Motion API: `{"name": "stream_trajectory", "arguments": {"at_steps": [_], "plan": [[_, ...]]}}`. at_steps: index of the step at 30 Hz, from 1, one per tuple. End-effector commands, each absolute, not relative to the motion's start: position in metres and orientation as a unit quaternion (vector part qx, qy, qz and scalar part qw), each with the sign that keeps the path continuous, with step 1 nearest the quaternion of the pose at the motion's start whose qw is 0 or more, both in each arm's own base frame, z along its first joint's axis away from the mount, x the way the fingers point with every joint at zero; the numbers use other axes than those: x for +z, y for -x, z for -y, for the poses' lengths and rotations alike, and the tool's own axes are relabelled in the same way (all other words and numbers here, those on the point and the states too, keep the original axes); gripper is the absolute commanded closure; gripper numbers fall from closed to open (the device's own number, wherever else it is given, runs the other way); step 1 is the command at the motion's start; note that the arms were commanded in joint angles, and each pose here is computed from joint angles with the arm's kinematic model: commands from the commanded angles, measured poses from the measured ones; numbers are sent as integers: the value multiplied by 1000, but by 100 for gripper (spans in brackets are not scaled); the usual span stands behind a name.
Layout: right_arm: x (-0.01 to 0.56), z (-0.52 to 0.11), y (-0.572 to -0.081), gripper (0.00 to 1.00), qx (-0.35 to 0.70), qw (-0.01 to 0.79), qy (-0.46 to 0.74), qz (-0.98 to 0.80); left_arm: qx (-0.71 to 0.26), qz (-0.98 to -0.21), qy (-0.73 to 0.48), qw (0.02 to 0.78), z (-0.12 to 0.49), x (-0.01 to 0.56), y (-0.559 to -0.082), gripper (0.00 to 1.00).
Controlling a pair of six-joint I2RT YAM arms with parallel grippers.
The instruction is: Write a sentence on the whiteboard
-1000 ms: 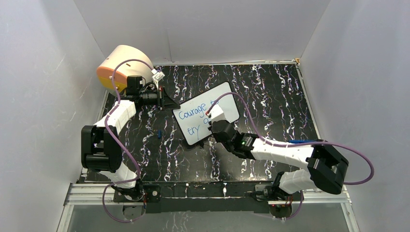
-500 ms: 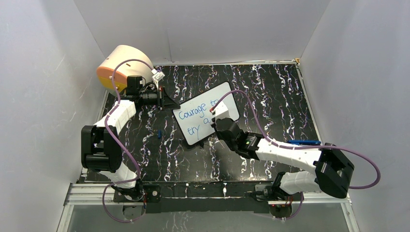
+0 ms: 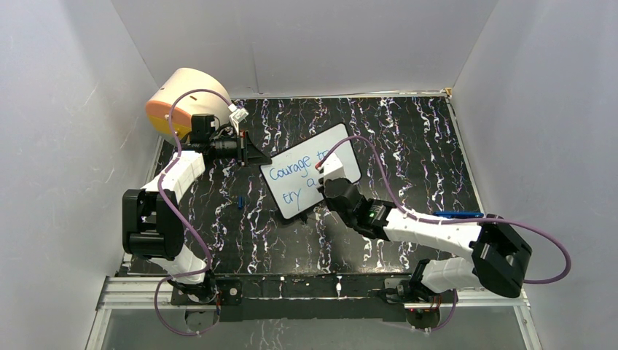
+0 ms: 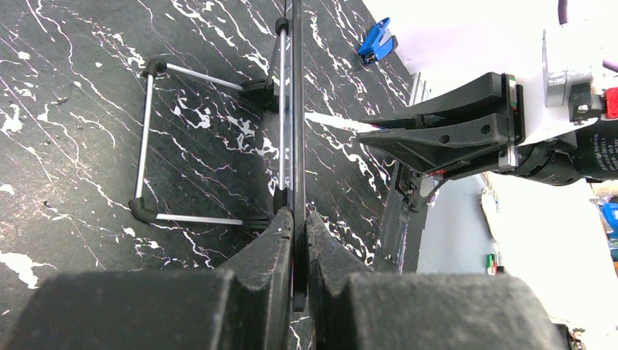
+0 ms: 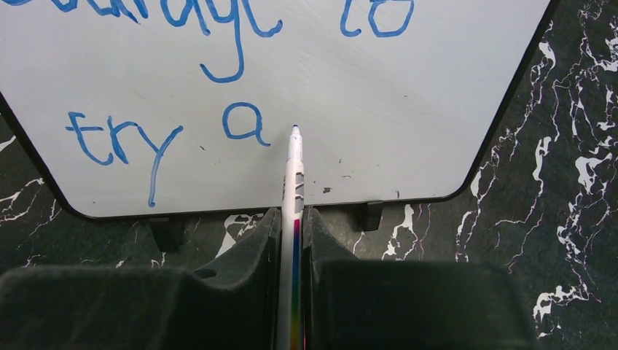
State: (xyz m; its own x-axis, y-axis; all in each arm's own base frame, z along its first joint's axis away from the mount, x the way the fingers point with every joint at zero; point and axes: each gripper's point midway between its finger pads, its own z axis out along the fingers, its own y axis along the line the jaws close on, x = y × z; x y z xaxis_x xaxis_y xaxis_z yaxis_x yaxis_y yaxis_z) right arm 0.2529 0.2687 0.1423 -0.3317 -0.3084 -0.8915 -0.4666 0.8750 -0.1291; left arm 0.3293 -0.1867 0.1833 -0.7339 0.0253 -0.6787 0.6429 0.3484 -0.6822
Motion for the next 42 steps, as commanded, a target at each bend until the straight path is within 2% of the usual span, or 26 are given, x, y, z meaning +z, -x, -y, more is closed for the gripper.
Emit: {"name": "stream_trajectory", "arguments": {"at_steps": [1, 42], "plan": [[162, -280, -263, 100, 93, 551, 214, -801, -488, -806, -197, 271, 181, 150, -332, 100], [171, -297, -274, 100, 114, 569, 213, -786, -490, -807, -195, 267, 181, 148, -331, 100]]}}
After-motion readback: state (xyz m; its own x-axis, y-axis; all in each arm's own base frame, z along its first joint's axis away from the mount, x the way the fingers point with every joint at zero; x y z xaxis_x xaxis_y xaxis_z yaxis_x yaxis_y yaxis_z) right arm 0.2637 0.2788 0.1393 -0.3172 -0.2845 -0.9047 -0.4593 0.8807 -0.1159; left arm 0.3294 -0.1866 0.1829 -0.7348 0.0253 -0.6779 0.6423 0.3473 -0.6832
